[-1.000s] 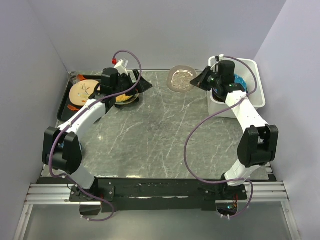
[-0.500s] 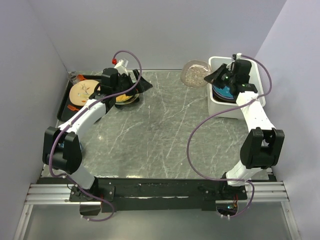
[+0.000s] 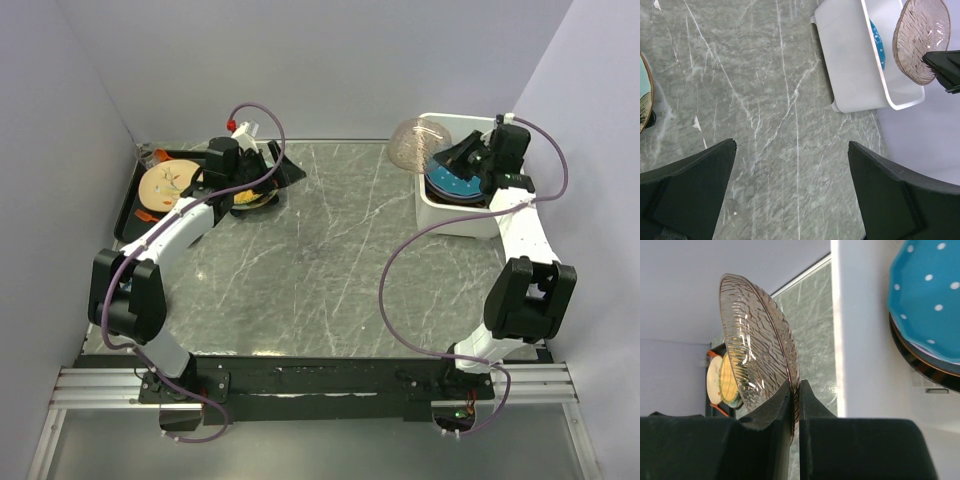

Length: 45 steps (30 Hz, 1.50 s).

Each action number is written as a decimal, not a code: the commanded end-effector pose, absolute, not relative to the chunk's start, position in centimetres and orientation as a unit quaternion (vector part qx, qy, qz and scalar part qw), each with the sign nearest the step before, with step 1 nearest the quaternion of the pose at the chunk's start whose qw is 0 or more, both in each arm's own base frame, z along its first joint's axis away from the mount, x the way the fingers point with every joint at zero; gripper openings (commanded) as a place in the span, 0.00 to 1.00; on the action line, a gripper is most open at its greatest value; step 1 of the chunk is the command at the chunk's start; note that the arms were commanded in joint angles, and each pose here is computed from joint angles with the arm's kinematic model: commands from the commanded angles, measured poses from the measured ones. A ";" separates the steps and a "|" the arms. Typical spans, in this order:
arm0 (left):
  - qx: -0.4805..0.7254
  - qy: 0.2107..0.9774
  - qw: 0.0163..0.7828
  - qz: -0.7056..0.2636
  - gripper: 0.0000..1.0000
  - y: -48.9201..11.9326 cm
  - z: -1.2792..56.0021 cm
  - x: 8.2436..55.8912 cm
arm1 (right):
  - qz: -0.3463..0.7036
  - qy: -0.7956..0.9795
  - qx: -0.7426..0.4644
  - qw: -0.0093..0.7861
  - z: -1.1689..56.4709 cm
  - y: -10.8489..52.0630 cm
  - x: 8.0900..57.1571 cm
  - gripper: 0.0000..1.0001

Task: Place the plates into the plastic bin on the countertop
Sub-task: Place the plate in the plastic bin.

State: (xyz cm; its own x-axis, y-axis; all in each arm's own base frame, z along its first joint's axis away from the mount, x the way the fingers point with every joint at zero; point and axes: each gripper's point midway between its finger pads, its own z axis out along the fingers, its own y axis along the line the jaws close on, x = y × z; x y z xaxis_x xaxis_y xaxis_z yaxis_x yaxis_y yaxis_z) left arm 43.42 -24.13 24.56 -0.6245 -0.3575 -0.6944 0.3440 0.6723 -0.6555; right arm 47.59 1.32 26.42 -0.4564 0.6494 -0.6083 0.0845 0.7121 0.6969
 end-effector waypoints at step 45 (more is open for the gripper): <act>-0.003 0.814 0.422 -0.400 0.99 -24.0 22.7 42.5 | 0.272 0.736 0.369 0.498 21.0 -10.0 51.6 0.07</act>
